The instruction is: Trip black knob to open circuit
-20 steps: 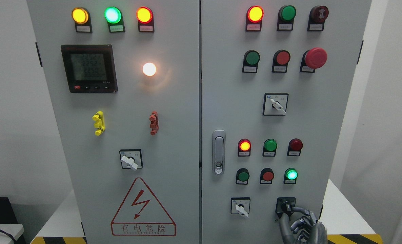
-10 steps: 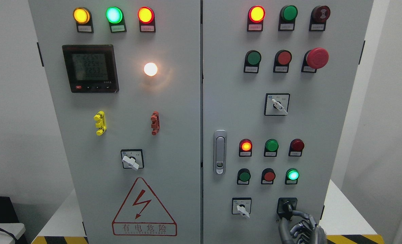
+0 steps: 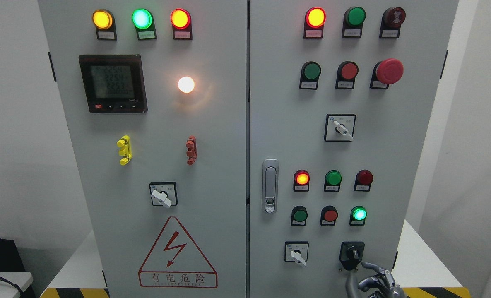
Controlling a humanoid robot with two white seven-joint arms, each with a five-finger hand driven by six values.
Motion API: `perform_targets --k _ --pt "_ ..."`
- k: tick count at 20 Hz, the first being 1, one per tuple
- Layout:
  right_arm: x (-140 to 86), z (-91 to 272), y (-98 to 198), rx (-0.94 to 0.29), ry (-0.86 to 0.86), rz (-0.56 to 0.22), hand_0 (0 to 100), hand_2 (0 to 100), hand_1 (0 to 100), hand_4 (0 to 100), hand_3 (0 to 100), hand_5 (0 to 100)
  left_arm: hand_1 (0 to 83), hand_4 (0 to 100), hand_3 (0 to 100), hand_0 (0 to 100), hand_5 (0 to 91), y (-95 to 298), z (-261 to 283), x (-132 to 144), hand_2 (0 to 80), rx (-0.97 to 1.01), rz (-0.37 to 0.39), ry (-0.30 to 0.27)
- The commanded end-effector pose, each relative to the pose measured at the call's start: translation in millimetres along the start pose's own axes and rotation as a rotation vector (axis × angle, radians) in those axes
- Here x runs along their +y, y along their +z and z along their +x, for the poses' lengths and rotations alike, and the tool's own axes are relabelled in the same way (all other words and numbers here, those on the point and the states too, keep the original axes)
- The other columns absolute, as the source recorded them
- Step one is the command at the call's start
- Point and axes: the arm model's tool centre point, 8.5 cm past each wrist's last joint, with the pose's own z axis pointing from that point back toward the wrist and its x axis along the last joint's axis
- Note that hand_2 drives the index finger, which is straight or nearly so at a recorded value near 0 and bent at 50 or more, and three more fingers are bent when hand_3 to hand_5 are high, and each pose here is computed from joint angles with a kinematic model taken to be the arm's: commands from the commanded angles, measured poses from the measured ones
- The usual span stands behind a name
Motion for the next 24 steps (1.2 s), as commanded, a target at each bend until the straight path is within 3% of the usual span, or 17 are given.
perform_targets --k 1,4,11,16,19,24 --pt "-15.1 -6.6 24.0 -0.044 0.013 0.045 33 27 62 56 55 55 38.9 0 0 12 0.0 -0.5 5.1 -0.9 0.0 -0.009 -0.005 -0.032" --pt "-19.6 -12.1 42.0 -0.069 0.014 0.110 32 19 56 49 47 47 38.9 0 0 12 0.0 -0.5 5.1 -0.9 0.0 -0.009 -0.005 -0.034" --pt "-28.8 -6.3 87.8 -0.154 -0.005 0.268 15 1 34 34 28 33 38.9 0 0 12 0.0 -0.5 5.1 -0.9 0.0 -0.009 -0.005 -0.032" --pt "-42.7 -5.7 122.9 -0.206 0.008 0.398 4 0 22 25 19 27 38.9 0 0 12 0.0 -0.5 5.1 -0.9 0.0 -0.009 -0.005 -0.032" --pt "-52.9 -0.2 132.6 -0.210 -0.023 0.397 0 0 15 22 14 23 38.9 0 0 12 0.0 -0.5 5.1 -0.9 0.0 -0.009 -0.005 -0.032" --pt "-56.1 0.8 142.2 -0.195 -0.034 0.412 0 0 14 19 12 20 38.9 0 0 12 0.0 -0.5 5.1 -0.9 0.0 -0.009 -0.005 -0.032"
